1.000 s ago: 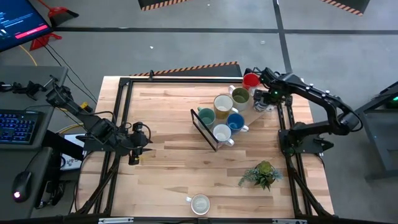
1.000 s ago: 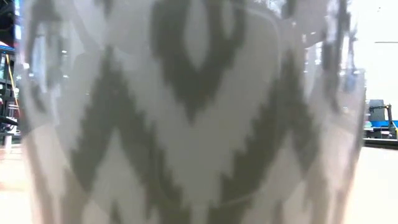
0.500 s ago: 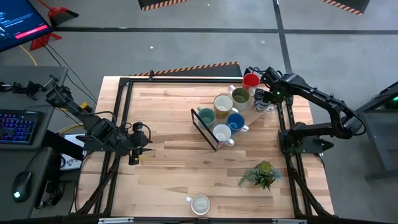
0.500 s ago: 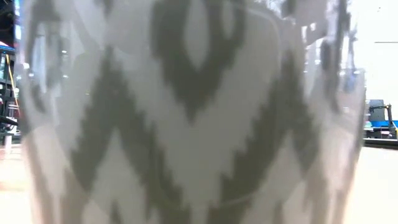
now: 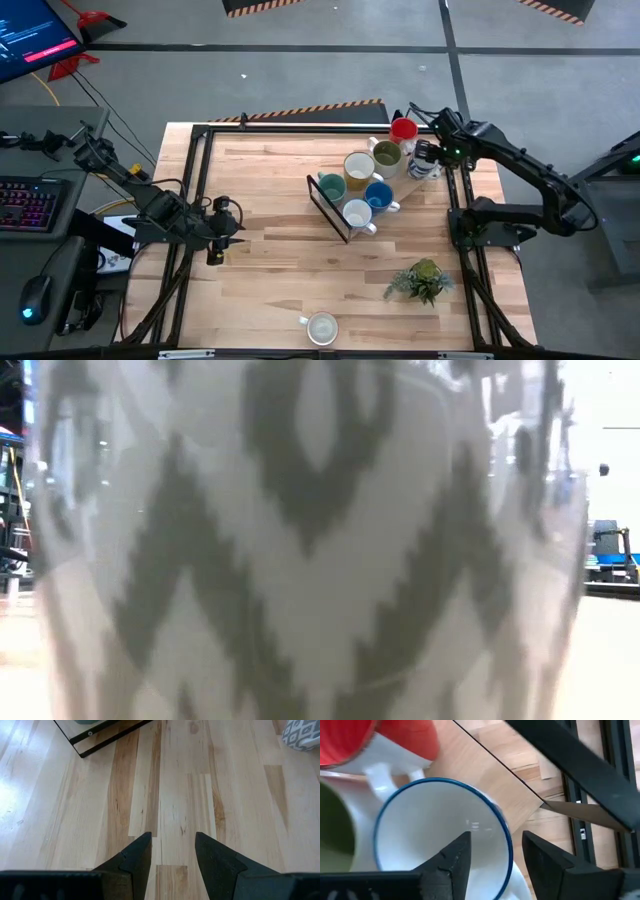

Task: Place coffee mugs
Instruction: Put the gray patterned mug on the shelf

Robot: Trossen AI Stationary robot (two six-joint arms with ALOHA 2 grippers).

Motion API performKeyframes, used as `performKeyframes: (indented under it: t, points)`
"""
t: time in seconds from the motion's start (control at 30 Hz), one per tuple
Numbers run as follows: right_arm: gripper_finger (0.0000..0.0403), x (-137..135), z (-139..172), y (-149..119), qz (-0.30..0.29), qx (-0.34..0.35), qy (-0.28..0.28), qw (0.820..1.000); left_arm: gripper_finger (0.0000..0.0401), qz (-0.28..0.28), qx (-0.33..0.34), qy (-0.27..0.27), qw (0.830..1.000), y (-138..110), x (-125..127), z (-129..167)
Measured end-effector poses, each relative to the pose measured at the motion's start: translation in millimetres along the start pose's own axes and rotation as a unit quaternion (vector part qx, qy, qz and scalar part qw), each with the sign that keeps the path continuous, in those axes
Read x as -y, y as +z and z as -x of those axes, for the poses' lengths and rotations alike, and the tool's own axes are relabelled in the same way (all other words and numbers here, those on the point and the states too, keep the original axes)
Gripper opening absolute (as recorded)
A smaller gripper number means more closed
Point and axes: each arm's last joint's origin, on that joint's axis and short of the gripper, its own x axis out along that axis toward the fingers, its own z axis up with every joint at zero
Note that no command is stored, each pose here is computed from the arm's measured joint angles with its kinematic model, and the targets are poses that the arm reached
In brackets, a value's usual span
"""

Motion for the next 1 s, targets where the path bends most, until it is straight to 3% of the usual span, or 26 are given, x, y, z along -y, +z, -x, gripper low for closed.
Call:
performKeyframes:
  t: [0.4, 0.57, 0.77, 1.0]
  points:
    - [0.0168, 25.4, 38.6, -19.9, -0.044, 0.027, 0.076, 0.996, 0.0142, 0.000, 0.000, 0.000, 1.000, 0.0, 0.0, 0.0]
    - [0.0168, 36.7, 57.0, -32.7, -0.055, 0.011, 0.161, 0.985, 0.0142, 0.000, 0.000, 0.000, 1.000, 0.0, 0.0, 0.0]
    - [0.0167, 47.4, 76.8, -50.8, -0.012, -0.033, 0.283, 0.959, 0.0142, 0.001, 0.000, 0.000, 1.000, 0.0, 0.0, 0.1]
    - [0.0167, 63.7, 97.1, -79.3, 0.072, -0.132, 0.407, 0.901, 0.0142, 0.004, 0.000, 0.000, 1.000, 0.0, 0.1, 0.0]
